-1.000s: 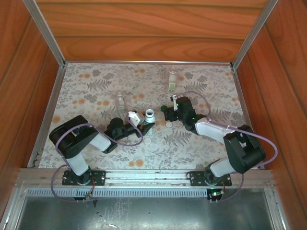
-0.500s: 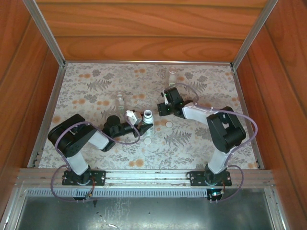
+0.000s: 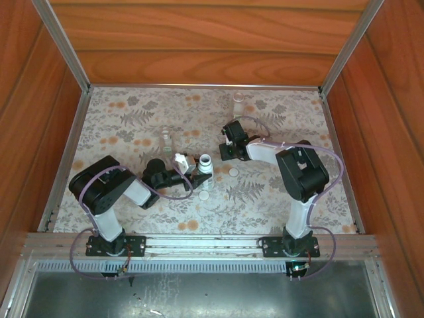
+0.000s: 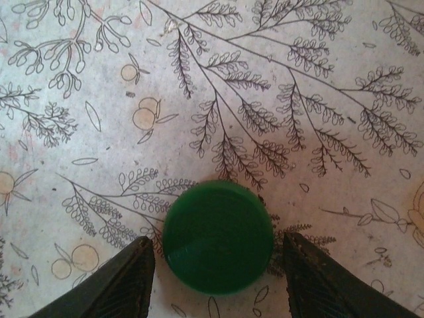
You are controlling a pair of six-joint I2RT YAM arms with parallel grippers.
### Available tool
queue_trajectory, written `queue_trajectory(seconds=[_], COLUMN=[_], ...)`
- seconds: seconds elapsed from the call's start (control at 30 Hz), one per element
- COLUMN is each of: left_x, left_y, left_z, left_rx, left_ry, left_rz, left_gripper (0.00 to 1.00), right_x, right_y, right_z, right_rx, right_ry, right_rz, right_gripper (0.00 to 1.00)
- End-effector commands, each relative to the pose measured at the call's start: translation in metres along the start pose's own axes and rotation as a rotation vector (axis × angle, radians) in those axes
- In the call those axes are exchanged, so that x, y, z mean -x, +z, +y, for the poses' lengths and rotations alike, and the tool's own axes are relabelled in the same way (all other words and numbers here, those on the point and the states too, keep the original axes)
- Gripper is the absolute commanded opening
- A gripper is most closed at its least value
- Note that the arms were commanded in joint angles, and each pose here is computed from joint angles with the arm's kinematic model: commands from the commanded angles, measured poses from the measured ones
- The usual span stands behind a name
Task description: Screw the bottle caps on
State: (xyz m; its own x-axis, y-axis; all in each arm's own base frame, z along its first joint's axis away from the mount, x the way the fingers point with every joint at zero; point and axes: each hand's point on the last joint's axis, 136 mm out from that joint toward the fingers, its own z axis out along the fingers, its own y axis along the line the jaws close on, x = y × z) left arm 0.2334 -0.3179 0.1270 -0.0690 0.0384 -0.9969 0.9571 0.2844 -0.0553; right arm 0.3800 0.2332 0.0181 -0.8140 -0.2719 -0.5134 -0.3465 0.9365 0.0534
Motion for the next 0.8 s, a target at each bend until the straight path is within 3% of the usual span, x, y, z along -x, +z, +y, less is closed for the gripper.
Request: queue_trajectory(seconds=[0.0,0.4,0.77], left_x=[-0.007,-0.006,-0.006], left_y=[0.002,0.001,0.0], left_z=[-0.003,-0.003,0.0], left_rx=[-0.032,-0.03,-0.01], left_ry=[-0.01,-0.013,0.002], left_rz=[0.017,0.014,0.014], left_gripper=[0.59,0.58,0.59], right_x=[0.002,0.003,0.018], right_y=[0.007,0.004,-0.034], right_z=[0.001,0.001,0.008], right_rx=[-0.016,-0.02,0.018], right_ry=[0.004,-0.02,-0.019], right_rz=[0.001,0.008,-0.047], right_gripper=[0.56,0.45,0.45])
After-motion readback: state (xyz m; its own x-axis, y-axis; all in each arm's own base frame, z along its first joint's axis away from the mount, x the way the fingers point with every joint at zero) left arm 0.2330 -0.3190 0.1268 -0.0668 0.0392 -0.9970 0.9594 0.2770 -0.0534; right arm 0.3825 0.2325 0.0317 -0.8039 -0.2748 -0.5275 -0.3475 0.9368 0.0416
